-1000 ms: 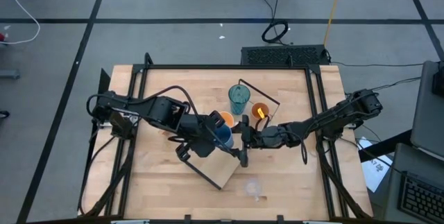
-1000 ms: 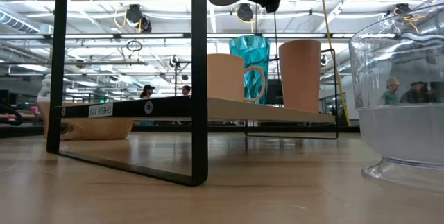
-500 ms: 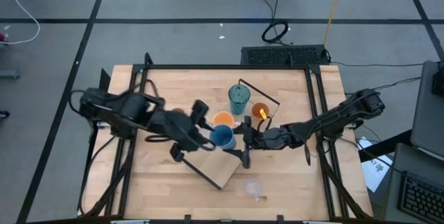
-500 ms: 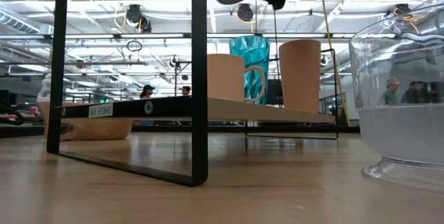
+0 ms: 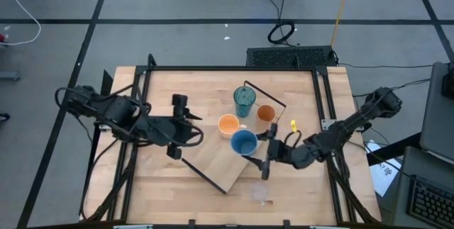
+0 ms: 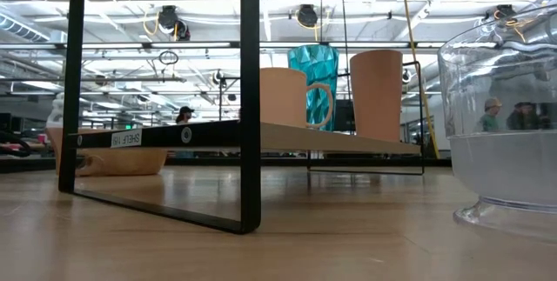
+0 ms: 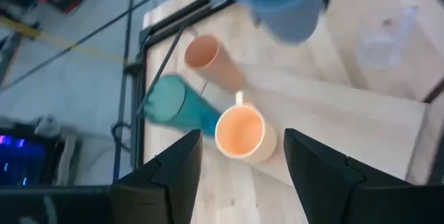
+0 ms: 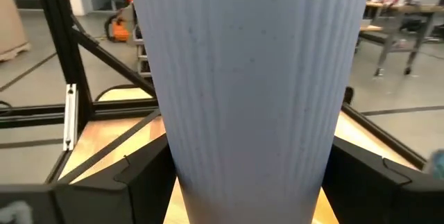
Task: Stack small to large cups/mugs on shelf
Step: Put the blue cup on the shelf
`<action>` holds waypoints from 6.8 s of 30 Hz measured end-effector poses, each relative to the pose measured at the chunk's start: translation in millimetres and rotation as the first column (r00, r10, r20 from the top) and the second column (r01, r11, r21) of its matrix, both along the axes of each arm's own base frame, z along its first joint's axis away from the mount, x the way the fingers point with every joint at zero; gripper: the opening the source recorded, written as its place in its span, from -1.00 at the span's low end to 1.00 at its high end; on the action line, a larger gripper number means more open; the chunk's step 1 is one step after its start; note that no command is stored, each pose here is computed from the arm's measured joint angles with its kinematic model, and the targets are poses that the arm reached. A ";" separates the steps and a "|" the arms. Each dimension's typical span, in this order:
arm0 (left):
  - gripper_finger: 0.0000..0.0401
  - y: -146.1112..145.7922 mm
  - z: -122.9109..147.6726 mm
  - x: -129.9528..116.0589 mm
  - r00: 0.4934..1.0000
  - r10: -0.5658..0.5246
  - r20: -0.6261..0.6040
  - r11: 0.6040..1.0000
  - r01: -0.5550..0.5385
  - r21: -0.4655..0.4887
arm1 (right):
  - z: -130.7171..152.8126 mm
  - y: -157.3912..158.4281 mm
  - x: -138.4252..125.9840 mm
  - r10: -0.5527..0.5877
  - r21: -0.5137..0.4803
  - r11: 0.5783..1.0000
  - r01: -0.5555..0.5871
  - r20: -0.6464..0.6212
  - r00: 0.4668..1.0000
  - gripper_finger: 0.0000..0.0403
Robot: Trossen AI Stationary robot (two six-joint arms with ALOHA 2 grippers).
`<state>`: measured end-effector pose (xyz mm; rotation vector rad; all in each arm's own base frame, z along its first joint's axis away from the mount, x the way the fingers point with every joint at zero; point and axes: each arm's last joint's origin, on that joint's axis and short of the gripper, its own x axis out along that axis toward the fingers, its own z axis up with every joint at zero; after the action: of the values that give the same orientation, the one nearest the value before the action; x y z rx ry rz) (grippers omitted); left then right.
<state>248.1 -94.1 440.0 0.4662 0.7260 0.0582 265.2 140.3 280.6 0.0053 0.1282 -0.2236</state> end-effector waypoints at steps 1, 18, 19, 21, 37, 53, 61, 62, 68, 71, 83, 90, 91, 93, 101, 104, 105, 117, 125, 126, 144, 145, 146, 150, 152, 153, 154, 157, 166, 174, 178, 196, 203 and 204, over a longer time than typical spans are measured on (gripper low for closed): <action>0.03 0.9 -4.4 -1.7 1.000 0.024 0.000 1.000 -0.024 -0.005 | 0.5 2.1 -2.2 -0.012 -0.002 1.000 0.012 0.002 1.000 0.46; 0.03 4.9 -63.8 -31.9 0.978 0.150 0.145 0.984 -0.134 -0.114 | -12.5 34.4 -19.0 -0.088 -0.026 0.996 0.088 -0.009 0.996 0.46; 0.03 5.0 -66.1 -33.4 0.976 0.147 0.159 0.984 -0.128 -0.122 | -14.8 35.3 -17.7 -0.089 -0.029 0.996 0.088 -0.013 0.996 0.46; 0.03 5.8 -70.6 -35.3 0.972 0.142 0.185 0.984 -0.119 -0.132 | -19.1 37.2 -14.5 -0.094 -0.027 0.995 0.093 -0.012 0.996 0.46; 0.03 8.9 -95.1 -40.7 0.966 0.139 0.218 0.984 -0.110 -0.142 | -70.8 26.3 -12.9 -0.167 0.040 0.986 0.165 0.066 0.984 0.46; 0.03 7.8 -94.0 -38.5 0.961 0.129 0.245 0.985 -0.096 -0.144 | -108.6 -2.3 -21.7 -0.222 0.072 0.974 0.215 0.118 0.968 0.46; 0.03 7.8 -94.0 -38.5 0.962 0.124 0.244 0.986 -0.092 -0.136 | -133.9 0.7 -12.3 -0.226 0.071 0.973 0.218 0.137 0.964 0.46; 0.03 7.8 -94.0 -38.5 0.962 0.122 0.244 0.987 -0.091 -0.135 | -137.3 0.6 -11.4 -0.228 0.066 0.973 0.221 0.134 0.965 0.46; 0.03 7.8 -94.0 -38.5 0.962 0.120 0.244 0.987 -0.090 -0.132 | -152.2 -2.5 -7.4 -0.245 0.064 0.969 0.239 0.110 0.963 0.46; 0.03 7.8 -94.0 -38.5 0.962 0.121 0.244 0.987 -0.090 -0.133 | -156.9 -3.4 -6.5 -0.249 0.060 0.968 0.244 0.101 0.963 0.46; 0.03 6.9 -94.6 -38.6 0.969 0.096 0.230 0.987 -0.063 -0.147 | -175.6 -10.1 -2.3 -0.280 0.068 0.959 0.276 0.067 0.958 0.46; 0.03 5.7 -97.4 -40.0 0.982 0.040 0.186 0.988 -0.011 -0.155 | -176.2 -11.6 -1.6 -0.284 0.052 0.958 0.281 0.060 0.957 0.46; 0.03 5.7 -97.8 -40.2 0.983 0.037 0.181 0.988 -0.009 -0.155 | -176.5 -12.3 -1.4 -0.286 0.052 0.958 0.284 0.058 0.956 0.46; 0.03 5.4 -98.2 -40.4 0.984 0.027 0.173 0.987 0.001 -0.160 | -176.8 -14.0 -0.6 -0.292 0.049 0.956 0.290 0.055 0.955 0.46; 0.03 5.6 -99.3 -41.2 0.987 0.024 0.159 0.987 0.002 -0.162 | -179.1 -18.0 1.3 -0.292 0.049 0.956 0.291 0.038 0.956 0.49; 0.03 5.6 -99.4 -41.2 0.987 0.025 0.159 0.986 0.001 -0.164 | -180.3 -19.0 1.7 -0.291 0.064 0.955 0.289 0.031 0.956 0.49; 0.03 5.6 -99.3 -41.2 0.987 0.025 0.159 0.986 0.001 -0.164 | -180.9 -19.3 1.8 -0.288 0.064 0.956 0.286 0.026 0.957 0.49; 0.03 5.6 -99.4 -41.2 0.987 0.028 0.160 0.986 -0.001 -0.167 | -183.2 -19.7 1.7 -0.280 0.051 0.959 0.279 0.007 0.960 0.50; 0.03 5.7 -99.5 -41.3 0.987 0.029 0.158 0.986 -0.002 -0.167 | -183.4 -19.8 1.7 -0.279 0.050 0.959 0.279 0.005 0.960 0.51; 0.03 5.8 -99.7 -41.3 0.987 0.030 0.156 0.986 -0.003 -0.167 | -183.4 -19.8 1.7 -0.279 0.050 0.959 0.279 0.005 0.960 0.52; 0.03 5.3 -99.9 -41.3 0.988 0.024 0.152 0.983 0.005 -0.183 | -175.6 -16.2 -0.1 -0.268 0.041 0.963 0.267 0.018 0.963 0.77; 0.03 5.3 -99.9 -41.3 0.988 0.024 0.152 0.983 0.004 -0.184 | -172.8 -15.0 -0.9 -0.269 0.038 0.963 0.268 0.025 0.963 0.77; 0.03 5.3 -99.9 -41.3 0.988 0.024 0.152 0.983 0.004 -0.184 | -169.6 -13.7 -1.9 -0.274 0.033 0.961 0.273 0.031 0.961 0.77; 0.03 5.3 -99.9 -41.3 0.988 0.024 0.151 0.983 0.004 -0.183 | -157.4 -10.7 -4.7 -0.266 0.012 0.964 0.266 0.045 0.963 0.77; 0.03 5.3 -100.0 -41.4 0.988 0.024 0.151 0.983 0.004 -0.183 | -150.5 -9.9 -6.0 -0.265 0.010 0.964 0.264 0.057 0.963 0.77; 0.03 5.3 -100.0 -41.3 0.988 0.024 0.151 0.983 0.004 -0.183 | -147.6 -10.0 -6.6 -0.269 0.006 0.963 0.269 0.060 0.961 0.77; 0.03 5.3 -100.1 -41.3 0.988 0.024 0.151 0.983 0.004 -0.183 | -145.5 -10.1 -7.2 -0.270 0.001 0.963 0.270 0.058 0.961 0.77; 0.03 5.3 -100.1 -41.3 0.988 0.024 0.151 0.983 0.004 -0.183 | -142.5 -11.4 -7.9 -0.271 -0.012 0.962 0.272 0.047 0.961 0.77; 0.03 5.3 -100.1 -41.3 0.988 0.023 0.151 0.983 0.005 -0.183 | -151.8 -16.2 -6.9 -0.273 0.014 0.962 0.273 -0.010 0.962 0.77; 0.03 5.3 -100.0 -41.3 0.988 0.024 0.152 0.983 0.004 -0.183 | -154.4 -20.8 -4.0 -0.241 0.032 0.970 0.243 -0.035 0.970 0.77; 0.03 5.3 -100.0 -41.3 0.988 0.024 0.152 0.983 0.004 -0.184 | -156.2 -24.2 -2.6 -0.242 0.035 0.969 0.244 -0.050 0.969 0.77; 0.03 5.2 -100.0 -41.3 0.988 0.025 0.152 0.983 0.004 -0.186 | -154.7 -24.1 -2.2 -0.235 0.017 0.972 0.236 -0.045 0.971 0.96; 0.03 5.2 -100.0 -41.3 0.988 0.026 0.152 0.982 0.003 -0.187 | -148.6 -23.9 -2.9 -0.233 0.026 0.972 0.234 -0.029 0.972 0.98; 0.03 5.3 -100.0 -41.3 0.988 0.026 0.152 0.982 0.003 -0.186 | -146.8 -23.6 -3.4 -0.230 0.021 0.973 0.231 -0.028 0.973 0.98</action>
<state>206.8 -88.9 340.0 0.2750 0.5761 0.0358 261.7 116.6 133.8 0.0412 0.1558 -0.4547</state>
